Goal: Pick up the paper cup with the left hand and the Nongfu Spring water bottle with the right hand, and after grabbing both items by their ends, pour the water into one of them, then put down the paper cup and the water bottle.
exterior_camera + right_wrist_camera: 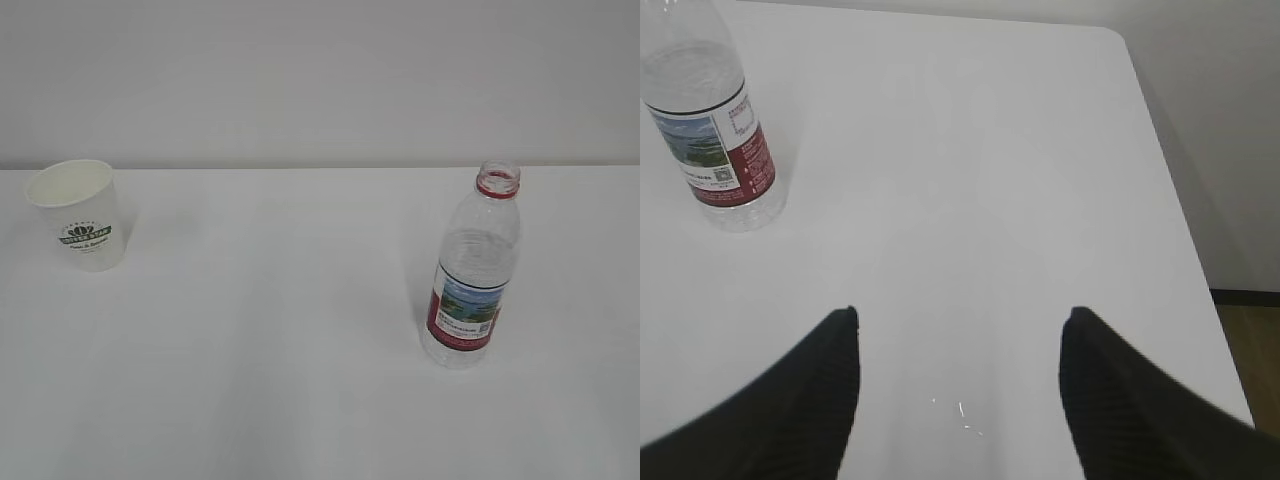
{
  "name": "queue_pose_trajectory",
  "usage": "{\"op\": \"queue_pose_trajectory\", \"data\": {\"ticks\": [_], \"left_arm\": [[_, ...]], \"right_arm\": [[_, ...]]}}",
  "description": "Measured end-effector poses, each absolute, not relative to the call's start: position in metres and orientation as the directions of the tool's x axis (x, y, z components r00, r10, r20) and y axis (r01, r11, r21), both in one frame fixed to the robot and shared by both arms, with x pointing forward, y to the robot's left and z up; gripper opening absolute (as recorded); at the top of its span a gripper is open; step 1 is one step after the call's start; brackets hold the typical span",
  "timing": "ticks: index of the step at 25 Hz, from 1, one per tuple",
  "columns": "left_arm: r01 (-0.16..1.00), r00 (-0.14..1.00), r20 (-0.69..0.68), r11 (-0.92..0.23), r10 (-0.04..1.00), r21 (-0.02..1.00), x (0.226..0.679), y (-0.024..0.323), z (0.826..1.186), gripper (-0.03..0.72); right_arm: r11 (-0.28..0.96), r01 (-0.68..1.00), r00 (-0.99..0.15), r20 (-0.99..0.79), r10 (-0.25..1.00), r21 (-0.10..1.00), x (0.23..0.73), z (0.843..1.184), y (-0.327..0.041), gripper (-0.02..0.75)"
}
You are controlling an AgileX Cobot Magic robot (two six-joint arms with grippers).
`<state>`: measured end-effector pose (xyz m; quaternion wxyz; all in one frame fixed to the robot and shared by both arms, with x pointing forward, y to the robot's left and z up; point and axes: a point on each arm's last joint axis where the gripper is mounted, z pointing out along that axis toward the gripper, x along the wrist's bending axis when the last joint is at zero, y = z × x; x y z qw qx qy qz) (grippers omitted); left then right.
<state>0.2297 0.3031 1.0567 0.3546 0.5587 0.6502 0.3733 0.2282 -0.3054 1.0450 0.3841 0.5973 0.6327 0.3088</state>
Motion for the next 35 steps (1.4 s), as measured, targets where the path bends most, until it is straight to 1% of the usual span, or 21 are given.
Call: {"op": "queue_pose_trajectory", "data": {"ticks": [8,16,24,27,32,35], "left_arm": [[0.462,-0.126,-0.042,0.096,0.991,0.882,0.230,0.303,1.057,0.515],[0.462,-0.150,-0.007,0.076,0.989,0.884,0.229,0.307,1.057,0.515],[0.462,-0.151,-0.006,0.076,0.989,0.884,0.229,0.307,1.057,0.515],[0.463,-0.134,-0.010,0.072,0.991,0.883,0.229,0.306,1.057,0.515],[0.466,-0.104,-0.024,0.070,0.994,0.882,0.231,0.305,1.064,0.515],[0.498,-0.104,-0.022,0.071,0.994,0.864,0.239,0.306,1.070,0.515]], "right_arm": [[0.096,0.519,0.009,-0.117,0.993,0.850,0.228,1.045,-0.305,0.479],[0.096,0.519,0.009,-0.117,0.993,0.850,0.228,1.045,-0.305,0.479],[0.095,0.519,0.009,-0.117,0.993,0.850,0.228,1.045,-0.305,0.478],[0.085,0.516,-0.004,-0.097,0.995,0.852,0.228,1.045,-0.303,0.478],[0.073,0.472,-0.018,-0.073,0.997,0.879,0.223,1.057,-0.301,0.478],[0.072,0.443,-0.018,-0.071,0.997,0.894,0.225,1.067,-0.301,0.478]]}}
